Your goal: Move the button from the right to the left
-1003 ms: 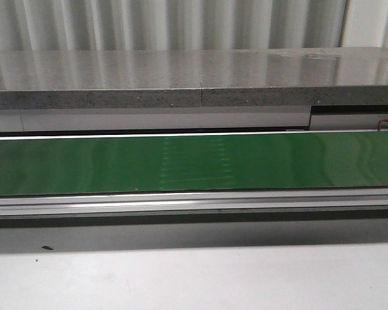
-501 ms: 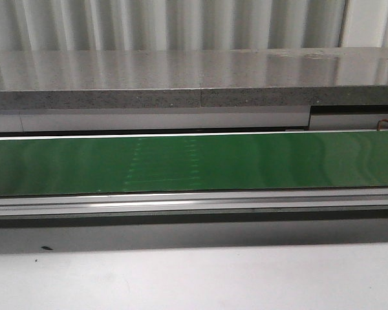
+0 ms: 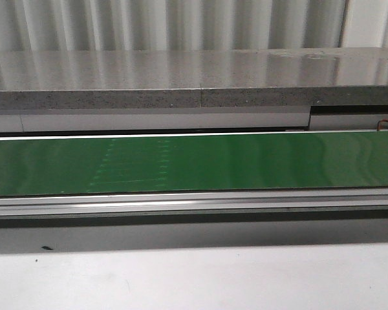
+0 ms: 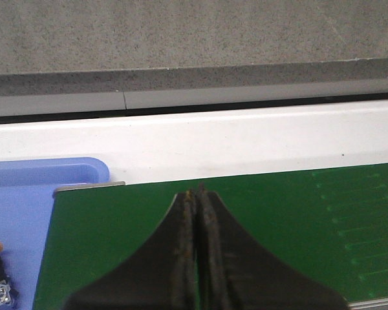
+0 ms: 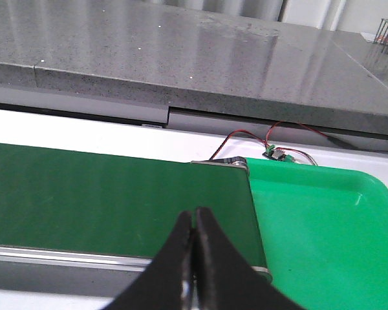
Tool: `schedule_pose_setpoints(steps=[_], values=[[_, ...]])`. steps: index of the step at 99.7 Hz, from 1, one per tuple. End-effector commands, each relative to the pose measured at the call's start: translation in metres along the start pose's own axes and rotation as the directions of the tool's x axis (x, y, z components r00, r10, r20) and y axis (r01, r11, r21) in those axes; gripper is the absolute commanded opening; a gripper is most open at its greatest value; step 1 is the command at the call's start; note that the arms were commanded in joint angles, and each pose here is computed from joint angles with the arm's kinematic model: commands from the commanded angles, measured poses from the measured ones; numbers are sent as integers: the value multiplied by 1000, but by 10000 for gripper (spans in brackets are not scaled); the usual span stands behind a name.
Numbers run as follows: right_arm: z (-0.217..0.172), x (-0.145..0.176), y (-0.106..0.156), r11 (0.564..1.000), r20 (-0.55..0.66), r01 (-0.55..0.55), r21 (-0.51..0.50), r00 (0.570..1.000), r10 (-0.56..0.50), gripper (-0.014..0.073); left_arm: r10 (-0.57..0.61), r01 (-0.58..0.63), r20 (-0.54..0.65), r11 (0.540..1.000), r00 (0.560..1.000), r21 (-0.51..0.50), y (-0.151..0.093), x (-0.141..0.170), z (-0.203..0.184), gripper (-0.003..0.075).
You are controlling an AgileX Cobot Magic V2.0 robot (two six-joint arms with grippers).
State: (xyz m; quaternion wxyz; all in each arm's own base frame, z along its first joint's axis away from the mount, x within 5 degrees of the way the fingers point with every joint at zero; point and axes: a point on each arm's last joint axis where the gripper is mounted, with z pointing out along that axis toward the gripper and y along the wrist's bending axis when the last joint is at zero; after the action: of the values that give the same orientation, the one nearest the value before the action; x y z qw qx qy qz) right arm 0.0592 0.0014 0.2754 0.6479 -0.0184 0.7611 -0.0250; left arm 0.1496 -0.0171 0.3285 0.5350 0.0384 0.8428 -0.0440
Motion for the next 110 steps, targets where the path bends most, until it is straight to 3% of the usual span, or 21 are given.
schedule_pose_setpoints(steps=[1,18,72,85,110], values=[[-2,-16,-2,1000,101,2,18,995,-4,-66,1,-2,164,1000,987,5,-1,-6,-18,-20],[-2,-16,-2,1000,101,2,18,995,-4,-66,5,-6,282,1000,959,3,0,20,-42,-21],[-2,-16,-2,1000,101,2,18,995,-4,-66,39,-37,454,999,890,-14,2,100,-67,-21],[-2,-16,-2,1000,101,2,18,995,-4,-66,69,-59,506,998,860,-36,3,118,-63,-21],[-2,-16,-2,1000,100,2,18,995,-4,-66,92,-75,513,996,853,-53,5,152,-35,-21]])
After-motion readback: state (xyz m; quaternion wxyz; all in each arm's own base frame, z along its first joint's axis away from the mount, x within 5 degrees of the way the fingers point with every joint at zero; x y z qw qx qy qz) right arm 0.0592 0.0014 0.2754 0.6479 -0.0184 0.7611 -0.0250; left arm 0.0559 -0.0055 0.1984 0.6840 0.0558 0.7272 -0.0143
